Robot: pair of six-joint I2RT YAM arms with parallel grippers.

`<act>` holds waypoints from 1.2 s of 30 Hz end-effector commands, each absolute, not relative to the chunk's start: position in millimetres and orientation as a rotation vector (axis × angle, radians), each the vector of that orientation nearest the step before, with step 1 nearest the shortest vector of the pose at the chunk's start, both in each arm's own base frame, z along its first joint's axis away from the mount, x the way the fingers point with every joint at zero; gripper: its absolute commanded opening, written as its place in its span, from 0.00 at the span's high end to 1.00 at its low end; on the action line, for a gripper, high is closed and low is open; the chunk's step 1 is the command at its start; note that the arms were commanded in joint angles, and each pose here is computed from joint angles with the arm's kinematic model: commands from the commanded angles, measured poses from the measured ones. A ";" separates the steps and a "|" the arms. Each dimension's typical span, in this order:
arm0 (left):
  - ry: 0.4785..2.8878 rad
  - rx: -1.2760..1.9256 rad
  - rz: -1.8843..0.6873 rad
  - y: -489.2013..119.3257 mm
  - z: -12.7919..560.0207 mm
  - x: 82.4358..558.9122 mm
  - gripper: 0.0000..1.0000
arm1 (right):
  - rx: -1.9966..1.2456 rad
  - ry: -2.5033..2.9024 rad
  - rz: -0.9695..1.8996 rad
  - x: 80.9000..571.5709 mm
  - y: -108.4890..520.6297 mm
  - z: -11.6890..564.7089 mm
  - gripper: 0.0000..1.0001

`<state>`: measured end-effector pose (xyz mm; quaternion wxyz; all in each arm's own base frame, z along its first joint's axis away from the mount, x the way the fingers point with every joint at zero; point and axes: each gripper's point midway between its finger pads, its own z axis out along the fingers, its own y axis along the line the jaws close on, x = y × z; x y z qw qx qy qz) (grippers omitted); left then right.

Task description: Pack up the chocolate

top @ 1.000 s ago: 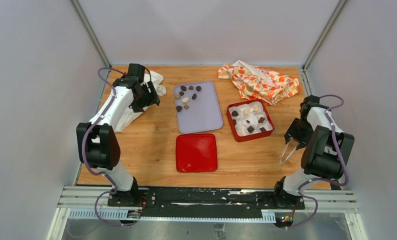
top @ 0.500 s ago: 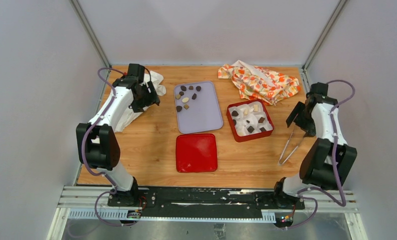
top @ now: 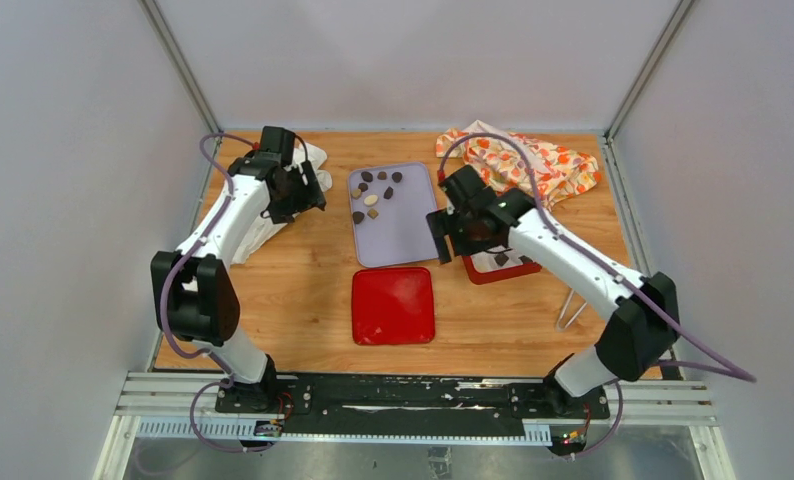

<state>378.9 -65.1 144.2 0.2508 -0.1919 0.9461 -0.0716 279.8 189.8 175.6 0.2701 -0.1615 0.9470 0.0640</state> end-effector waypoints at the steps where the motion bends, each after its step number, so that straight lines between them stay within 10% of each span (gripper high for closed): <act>1: 2.534 -0.471 -0.171 -64.2 158.7 374.6 0.23 | -0.493 2.689 0.268 252.8 227.3 132.1 0.22; 18: 2.586 -0.486 -0.201 -68.7 142.8 360.5 0.23 | -0.570 2.888 0.271 236.8 251.4 31.0 0.41; 36: 2.584 -0.371 -0.266 -76.4 152.2 351.4 0.23 | -0.569 2.890 0.249 234.3 246.5 40.5 1.00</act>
